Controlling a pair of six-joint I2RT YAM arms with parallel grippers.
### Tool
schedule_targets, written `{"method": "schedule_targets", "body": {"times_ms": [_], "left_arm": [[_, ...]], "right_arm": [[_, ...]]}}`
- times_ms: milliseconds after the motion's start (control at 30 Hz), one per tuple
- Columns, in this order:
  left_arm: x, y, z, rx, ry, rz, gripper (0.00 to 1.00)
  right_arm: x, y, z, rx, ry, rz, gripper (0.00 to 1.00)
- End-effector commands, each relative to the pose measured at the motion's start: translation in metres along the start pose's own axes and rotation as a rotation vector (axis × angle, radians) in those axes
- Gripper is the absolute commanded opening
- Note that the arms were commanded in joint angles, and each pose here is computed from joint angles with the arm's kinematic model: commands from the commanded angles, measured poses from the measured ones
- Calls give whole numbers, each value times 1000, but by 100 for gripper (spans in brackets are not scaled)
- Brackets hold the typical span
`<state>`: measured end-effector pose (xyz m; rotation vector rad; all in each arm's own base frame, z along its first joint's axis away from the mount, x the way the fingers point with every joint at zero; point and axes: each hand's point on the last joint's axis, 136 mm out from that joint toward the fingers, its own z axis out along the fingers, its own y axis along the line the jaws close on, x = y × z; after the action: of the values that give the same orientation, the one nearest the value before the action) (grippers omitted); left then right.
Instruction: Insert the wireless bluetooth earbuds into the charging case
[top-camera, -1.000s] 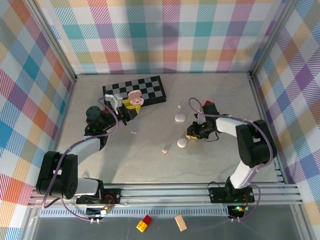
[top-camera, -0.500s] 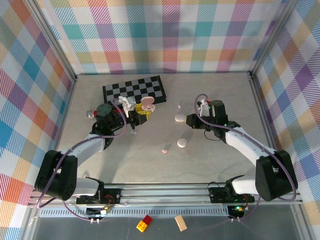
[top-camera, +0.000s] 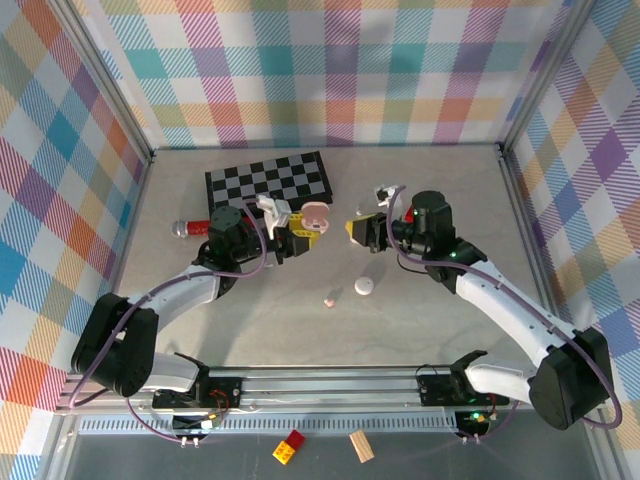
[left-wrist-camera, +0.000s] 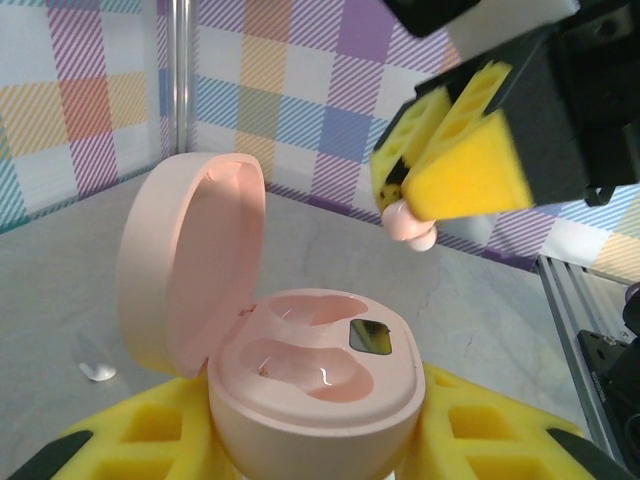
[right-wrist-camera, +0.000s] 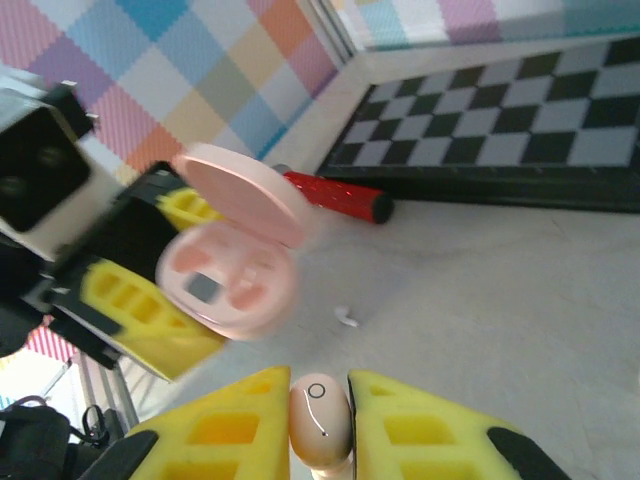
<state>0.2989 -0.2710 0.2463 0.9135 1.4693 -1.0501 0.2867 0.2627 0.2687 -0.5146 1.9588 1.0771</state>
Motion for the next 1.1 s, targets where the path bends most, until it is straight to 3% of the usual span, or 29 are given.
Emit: {"method": "schedule_targets", "body": {"times_ms": [0,333,1067], "left_arm": [[-13,-10,5,54,-27,60,35],[-12,-24,8,116,-25,84,34],[-26,-32,11,156,-67,82,34]], "right_arm": [[-21,26,2,-83,-48,-90,18],[-27,48,22,-152,-43,-134,17],[-12,37,34,-135,-13,-118,17]]}}
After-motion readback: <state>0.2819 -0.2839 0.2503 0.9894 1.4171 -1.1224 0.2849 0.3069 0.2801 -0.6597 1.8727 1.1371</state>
